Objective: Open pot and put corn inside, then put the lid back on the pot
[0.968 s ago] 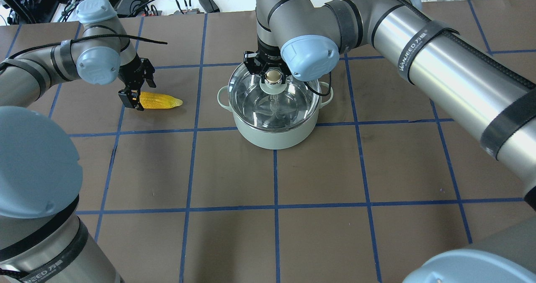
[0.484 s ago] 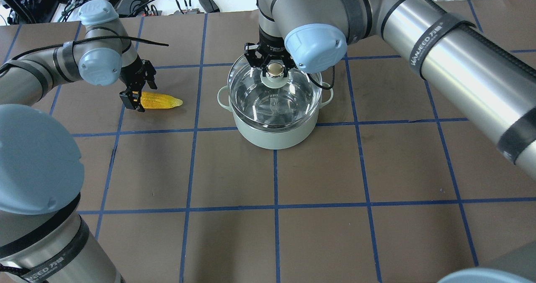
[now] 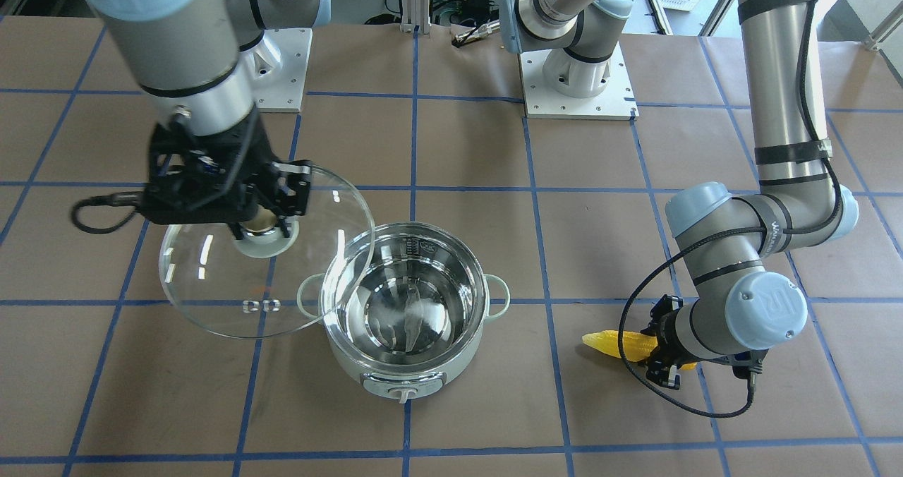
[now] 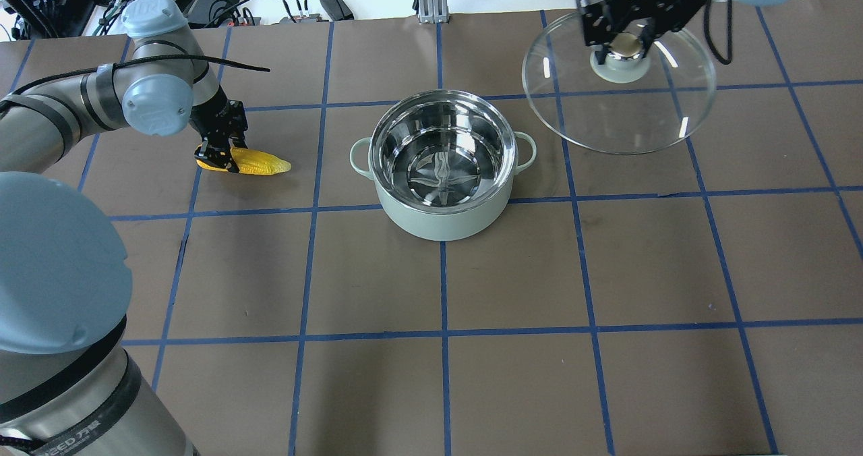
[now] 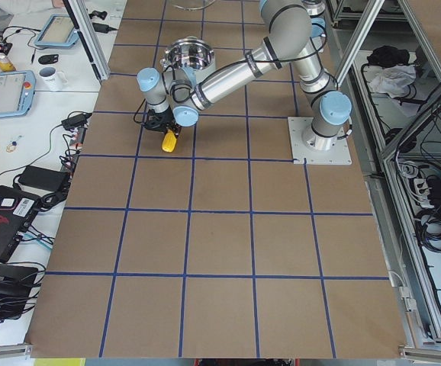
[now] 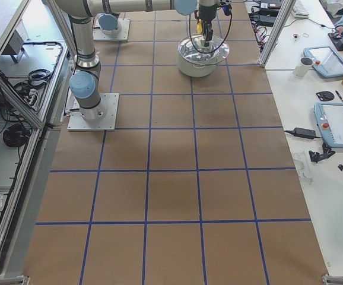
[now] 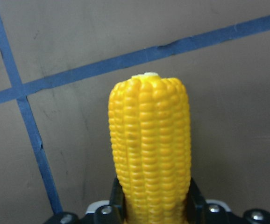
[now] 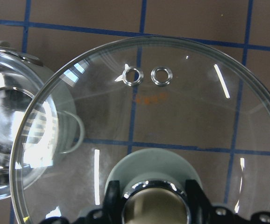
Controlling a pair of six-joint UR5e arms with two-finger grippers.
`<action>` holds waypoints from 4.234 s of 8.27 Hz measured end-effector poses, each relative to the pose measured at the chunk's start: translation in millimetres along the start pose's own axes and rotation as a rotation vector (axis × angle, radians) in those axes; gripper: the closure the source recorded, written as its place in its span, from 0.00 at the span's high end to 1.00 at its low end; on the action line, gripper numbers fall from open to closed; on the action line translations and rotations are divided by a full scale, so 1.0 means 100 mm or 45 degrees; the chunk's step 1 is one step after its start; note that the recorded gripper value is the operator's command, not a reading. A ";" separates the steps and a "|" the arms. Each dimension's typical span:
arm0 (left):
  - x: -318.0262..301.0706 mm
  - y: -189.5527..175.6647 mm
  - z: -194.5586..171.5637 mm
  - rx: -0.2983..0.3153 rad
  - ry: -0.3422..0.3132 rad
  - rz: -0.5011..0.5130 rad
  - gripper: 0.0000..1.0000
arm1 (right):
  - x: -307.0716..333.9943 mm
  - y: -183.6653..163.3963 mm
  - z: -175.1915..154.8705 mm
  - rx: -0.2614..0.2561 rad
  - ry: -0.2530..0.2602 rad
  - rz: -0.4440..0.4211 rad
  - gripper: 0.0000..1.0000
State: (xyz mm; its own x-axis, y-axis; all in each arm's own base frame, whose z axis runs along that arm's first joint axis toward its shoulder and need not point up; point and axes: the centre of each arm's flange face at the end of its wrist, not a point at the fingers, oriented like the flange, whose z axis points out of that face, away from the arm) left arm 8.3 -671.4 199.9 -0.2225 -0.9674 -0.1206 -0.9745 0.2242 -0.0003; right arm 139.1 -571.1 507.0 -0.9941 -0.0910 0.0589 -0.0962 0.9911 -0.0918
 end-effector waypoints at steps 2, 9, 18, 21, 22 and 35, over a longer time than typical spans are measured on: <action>-0.07 0.01 -0.31 0.020 0.029 -0.016 0.00 | 0.57 0.12 -0.04 -0.049 0.026 -0.028 0.17; -0.42 1.71 -1.96 0.088 0.417 0.058 0.00 | 0.83 0.14 0.06 -0.077 0.003 -0.097 0.16; -0.36 3.81 -1.44 -0.160 0.517 0.278 0.32 | 0.84 0.14 0.08 -0.081 0.006 -0.096 0.16; -0.33 3.84 -1.29 -0.160 0.474 0.291 0.63 | 0.84 0.14 0.08 -0.082 0.006 -0.096 0.16; -0.32 3.84 -1.23 -0.157 0.461 0.289 0.74 | 0.84 0.14 0.09 -0.083 0.006 -0.096 0.16; -0.36 2.25 -1.95 0.075 0.499 0.962 1.00 | 0.74 0.06 0.07 -0.034 -0.039 -0.033 0.20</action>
State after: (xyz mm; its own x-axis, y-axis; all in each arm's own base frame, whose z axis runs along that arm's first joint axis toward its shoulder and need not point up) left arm -208.9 -609.4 397.9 -0.8164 -0.5239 0.2428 -0.5599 0.8211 -0.1111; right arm 64.8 -572.5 504.3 -0.9924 -0.1192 0.0304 -0.1209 0.9906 -0.0639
